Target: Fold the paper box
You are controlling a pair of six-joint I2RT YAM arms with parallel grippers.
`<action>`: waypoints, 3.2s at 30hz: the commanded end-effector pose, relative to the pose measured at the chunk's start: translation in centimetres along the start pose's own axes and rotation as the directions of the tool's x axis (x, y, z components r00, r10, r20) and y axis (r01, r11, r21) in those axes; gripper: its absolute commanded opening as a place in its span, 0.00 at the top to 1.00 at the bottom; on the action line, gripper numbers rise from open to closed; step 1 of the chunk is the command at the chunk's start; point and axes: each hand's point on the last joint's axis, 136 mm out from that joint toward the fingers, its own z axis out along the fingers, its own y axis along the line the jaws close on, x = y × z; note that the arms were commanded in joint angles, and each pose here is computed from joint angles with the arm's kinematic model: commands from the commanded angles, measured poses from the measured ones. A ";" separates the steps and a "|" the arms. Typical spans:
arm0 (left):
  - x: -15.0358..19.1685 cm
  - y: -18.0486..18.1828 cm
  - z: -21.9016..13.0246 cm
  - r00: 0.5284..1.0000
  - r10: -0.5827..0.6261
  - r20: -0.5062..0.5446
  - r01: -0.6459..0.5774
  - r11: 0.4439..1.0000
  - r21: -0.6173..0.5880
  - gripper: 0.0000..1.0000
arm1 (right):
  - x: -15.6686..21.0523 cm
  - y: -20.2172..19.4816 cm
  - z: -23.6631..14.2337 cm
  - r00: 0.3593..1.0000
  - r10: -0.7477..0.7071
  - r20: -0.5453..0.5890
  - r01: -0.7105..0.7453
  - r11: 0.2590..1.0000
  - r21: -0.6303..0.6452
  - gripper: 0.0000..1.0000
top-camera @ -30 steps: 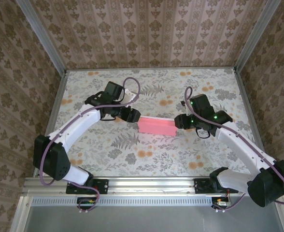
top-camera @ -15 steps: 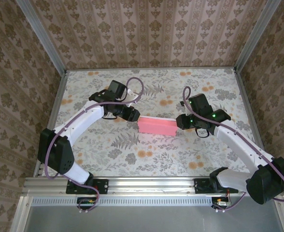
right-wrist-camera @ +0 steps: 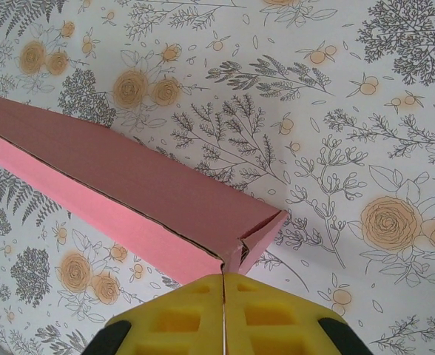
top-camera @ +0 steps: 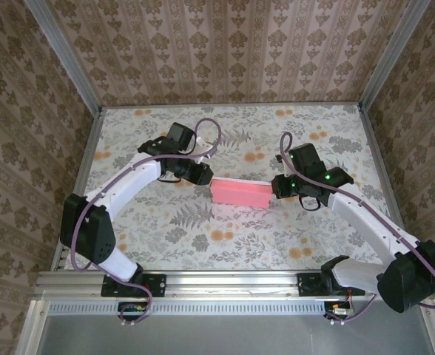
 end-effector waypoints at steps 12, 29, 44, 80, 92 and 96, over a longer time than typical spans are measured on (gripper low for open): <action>0.2 -1.1 0.2 0.997 -0.078 -0.013 0.079 0.994 0.077 0.96 | -0.6 1.1 0.0 0.999 0.035 0.017 -0.034 0.997 -0.063 0.96; 1.8 -1.2 1.7 0.988 -0.147 -0.043 0.150 0.984 0.091 0.97 | 0.3 1.7 0.8 0.998 0.067 -0.004 -0.068 0.994 -0.091 0.98; 3.6 -0.4 2.5 0.988 -0.123 -0.088 0.125 0.992 0.014 0.98 | 1.7 -0.6 0.4 0.999 0.038 -0.019 -0.037 0.999 0.027 0.99; 4.0 0.0 2.8 0.987 -0.121 -0.106 0.119 0.993 -0.020 1.00 | 1.7 -1.7 -0.5 1.000 -0.003 -0.017 0.005 0.995 0.096 1.00; 4.0 0.0 2.8 0.987 -0.118 -0.107 0.117 0.993 -0.023 1.00 | 1.3 -1.6 -0.8 1.000 -0.016 -0.005 0.016 0.995 0.101 0.99; 4.1 0.0 2.8 0.987 -0.118 -0.110 0.115 0.993 -0.027 1.00 | 0.9 -1.5 -1.1 1.000 -0.023 0.002 0.022 0.995 0.099 0.99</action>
